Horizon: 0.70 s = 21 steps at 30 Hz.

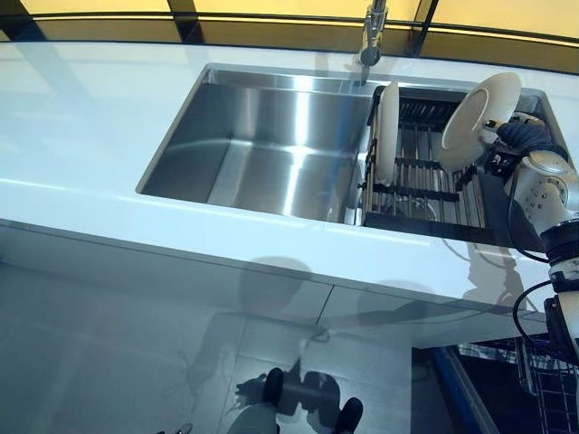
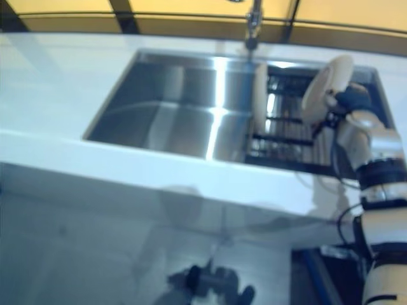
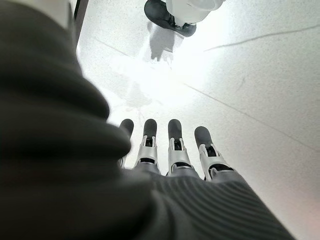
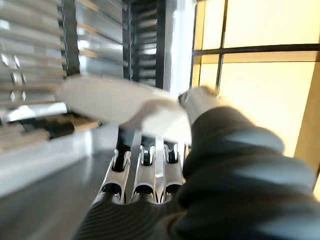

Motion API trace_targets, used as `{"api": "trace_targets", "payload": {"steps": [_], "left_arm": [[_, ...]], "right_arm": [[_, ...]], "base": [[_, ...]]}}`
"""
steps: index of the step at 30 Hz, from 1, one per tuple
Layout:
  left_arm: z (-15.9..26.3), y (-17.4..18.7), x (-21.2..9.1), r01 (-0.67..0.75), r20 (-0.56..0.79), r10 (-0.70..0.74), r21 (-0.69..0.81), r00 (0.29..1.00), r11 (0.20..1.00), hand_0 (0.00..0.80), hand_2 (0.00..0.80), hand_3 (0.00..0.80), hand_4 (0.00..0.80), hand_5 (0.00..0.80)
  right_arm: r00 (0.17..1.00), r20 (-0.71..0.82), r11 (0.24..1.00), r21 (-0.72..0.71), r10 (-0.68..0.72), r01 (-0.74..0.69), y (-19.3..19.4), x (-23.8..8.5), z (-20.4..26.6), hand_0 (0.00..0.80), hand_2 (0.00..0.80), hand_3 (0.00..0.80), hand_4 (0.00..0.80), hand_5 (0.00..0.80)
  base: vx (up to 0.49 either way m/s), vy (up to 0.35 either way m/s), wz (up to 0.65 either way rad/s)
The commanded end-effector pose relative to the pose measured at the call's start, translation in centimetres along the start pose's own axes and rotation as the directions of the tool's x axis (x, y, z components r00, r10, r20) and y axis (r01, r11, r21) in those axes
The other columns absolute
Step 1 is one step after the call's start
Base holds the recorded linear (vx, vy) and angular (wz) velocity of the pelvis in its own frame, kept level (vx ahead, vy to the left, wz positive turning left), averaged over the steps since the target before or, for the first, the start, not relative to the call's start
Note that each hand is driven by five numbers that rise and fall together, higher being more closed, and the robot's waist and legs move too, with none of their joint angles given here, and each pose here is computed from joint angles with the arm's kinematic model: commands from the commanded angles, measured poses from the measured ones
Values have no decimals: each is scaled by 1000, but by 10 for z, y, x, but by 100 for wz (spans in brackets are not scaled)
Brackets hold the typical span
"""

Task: Take plates into dishwasher

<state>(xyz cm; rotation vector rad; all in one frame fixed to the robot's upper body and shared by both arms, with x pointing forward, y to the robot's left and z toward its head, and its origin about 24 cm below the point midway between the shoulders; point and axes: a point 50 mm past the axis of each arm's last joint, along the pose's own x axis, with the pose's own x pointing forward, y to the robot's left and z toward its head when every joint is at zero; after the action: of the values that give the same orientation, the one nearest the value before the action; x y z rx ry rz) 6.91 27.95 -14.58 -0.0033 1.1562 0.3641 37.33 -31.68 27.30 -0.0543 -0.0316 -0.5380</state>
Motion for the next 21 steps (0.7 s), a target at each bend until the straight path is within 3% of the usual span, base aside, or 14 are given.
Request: {"api": "trace_targets", "payload": {"steps": [1, 9, 21], "left_arm": [[-15, 6, -4, 10, -32, -9, 33, 999, 999, 0, 0, 0, 0, 0], [-18, 4, -5, 25, -27, -24, 50, 999, 998, 0, 0, 0, 0, 0], [-22, 8, -6, 17, -38, -15, 65, 999, 998, 0, 0, 0, 0, 0]], "right_arm": [[973, 195, 973, -168, -125, 158, -26, -4, 60, 800, 800, 800, 800, 800], [953, 252, 931, -275, -170, 239, -37, -5, 70, 800, 800, 800, 800, 800], [943, 301, 954, -210, -145, 214, -39, -8, 76, 800, 800, 800, 800, 800]], "base": [[0, 0, 0], [0, 0, 0], [-11, 2, 0]]}}
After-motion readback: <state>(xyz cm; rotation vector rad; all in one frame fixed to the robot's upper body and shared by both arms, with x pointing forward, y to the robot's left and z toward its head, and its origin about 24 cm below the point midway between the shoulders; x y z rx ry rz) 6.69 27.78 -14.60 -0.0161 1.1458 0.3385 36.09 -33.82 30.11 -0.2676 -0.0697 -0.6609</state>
